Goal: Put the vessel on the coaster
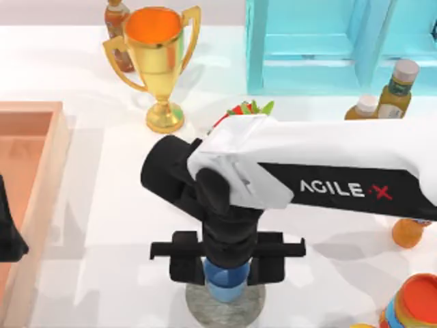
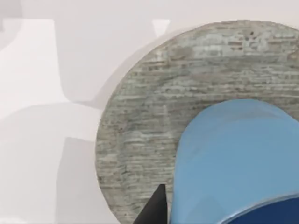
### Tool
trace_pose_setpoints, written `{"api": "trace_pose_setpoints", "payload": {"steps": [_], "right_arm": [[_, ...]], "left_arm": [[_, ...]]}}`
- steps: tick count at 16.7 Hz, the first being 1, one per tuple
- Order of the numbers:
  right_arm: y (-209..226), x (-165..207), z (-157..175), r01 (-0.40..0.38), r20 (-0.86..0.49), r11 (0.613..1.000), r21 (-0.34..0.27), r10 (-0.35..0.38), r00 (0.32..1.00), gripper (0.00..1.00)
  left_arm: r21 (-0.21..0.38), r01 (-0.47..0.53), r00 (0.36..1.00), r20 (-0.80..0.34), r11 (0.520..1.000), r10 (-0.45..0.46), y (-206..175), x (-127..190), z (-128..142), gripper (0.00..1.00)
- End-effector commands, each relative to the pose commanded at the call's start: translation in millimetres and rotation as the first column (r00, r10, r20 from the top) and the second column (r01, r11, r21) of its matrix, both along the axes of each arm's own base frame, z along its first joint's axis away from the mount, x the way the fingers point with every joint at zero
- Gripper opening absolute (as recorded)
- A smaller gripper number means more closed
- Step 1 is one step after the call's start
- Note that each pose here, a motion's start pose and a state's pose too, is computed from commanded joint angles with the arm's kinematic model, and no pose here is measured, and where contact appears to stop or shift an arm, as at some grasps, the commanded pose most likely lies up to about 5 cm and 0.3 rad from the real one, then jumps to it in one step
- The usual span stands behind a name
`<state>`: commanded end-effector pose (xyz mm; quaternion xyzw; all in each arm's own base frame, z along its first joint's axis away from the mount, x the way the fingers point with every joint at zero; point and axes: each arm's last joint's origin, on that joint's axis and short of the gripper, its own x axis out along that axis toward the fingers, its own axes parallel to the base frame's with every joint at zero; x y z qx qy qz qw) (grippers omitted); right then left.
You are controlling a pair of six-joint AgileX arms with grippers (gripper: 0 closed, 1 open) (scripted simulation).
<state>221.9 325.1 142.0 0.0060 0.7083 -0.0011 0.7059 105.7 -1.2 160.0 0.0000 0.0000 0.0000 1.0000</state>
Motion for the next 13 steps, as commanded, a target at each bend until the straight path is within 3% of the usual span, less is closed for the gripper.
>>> {"api": "trace_pose_setpoints", "payload": {"steps": [7,13], "right_arm": [[0.0,0.0,0.0,0.0,0.0,1.0,0.0,0.0,1.0,0.98],[0.0,0.0,0.0,0.0,0.0,1.0,0.0,0.0,1.0,1.0]], "left_arm": [[0.0,0.0,1.0,0.0,1.0,0.0,0.0,0.0,0.0,1.0],[0.0,0.0,1.0,0.0,1.0,0.0,0.0,0.0,0.0,1.0]]}}
